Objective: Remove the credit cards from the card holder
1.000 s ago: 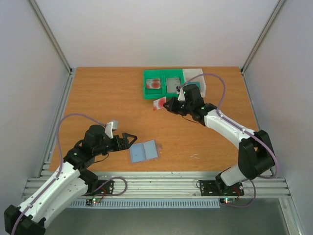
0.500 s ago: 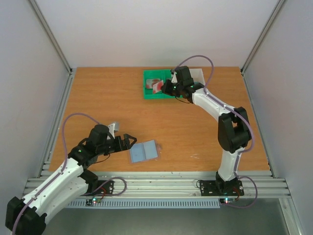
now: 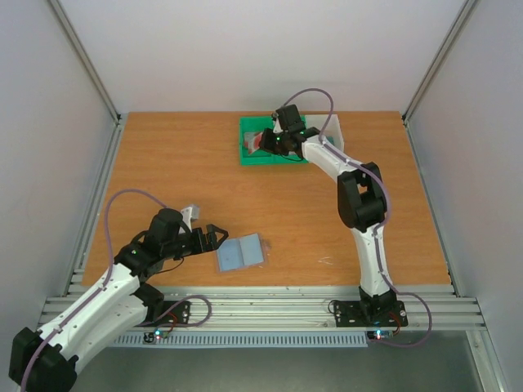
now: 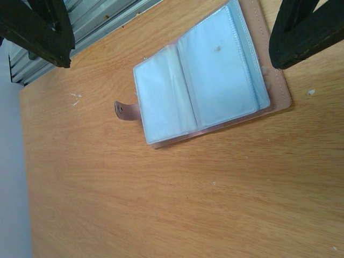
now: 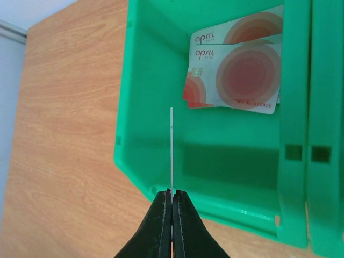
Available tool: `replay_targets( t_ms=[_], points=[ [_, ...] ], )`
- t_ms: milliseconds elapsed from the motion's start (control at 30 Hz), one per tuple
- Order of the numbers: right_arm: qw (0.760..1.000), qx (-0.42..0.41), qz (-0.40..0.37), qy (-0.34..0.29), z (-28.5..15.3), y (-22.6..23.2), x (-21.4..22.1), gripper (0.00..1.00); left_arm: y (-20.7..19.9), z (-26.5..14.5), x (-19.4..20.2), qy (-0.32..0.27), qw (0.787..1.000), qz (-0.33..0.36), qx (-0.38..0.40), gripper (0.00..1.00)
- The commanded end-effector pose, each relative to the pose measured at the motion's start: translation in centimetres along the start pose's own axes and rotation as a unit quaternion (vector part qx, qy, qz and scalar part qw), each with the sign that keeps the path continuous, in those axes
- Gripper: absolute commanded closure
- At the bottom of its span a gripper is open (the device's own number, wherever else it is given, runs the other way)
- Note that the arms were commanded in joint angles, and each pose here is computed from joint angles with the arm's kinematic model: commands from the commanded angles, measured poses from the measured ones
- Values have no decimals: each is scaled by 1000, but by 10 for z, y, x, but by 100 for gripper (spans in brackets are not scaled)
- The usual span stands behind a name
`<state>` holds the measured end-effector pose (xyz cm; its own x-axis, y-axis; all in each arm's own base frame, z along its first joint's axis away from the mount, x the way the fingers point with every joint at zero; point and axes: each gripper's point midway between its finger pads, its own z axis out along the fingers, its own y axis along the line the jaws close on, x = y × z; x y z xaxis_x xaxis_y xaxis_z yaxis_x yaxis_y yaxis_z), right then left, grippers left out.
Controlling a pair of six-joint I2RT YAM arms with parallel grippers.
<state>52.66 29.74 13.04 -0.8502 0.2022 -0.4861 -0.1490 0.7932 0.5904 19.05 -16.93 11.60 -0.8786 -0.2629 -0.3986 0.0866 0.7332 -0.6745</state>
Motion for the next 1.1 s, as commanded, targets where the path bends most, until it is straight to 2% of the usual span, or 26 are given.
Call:
replay_targets(
  t_ms=[0, 500, 833, 1067],
  points=[
    [1000, 13, 9, 8, 12, -5, -8, 99, -3, 0, -9, -20, 1000, 5, 4, 1],
    [998, 56, 10, 23, 48, -26, -16, 96, 2, 1, -6, -8, 1000, 1, -12, 1],
    [997, 71, 1, 30, 50, -29, -20, 84, 6, 8, -1, 14, 999, -18, -22, 1],
    [996, 82, -6, 23, 19, -14, -31, 74, 10, 11, 7, 43, 998, -31, -36, 2]
  ],
)
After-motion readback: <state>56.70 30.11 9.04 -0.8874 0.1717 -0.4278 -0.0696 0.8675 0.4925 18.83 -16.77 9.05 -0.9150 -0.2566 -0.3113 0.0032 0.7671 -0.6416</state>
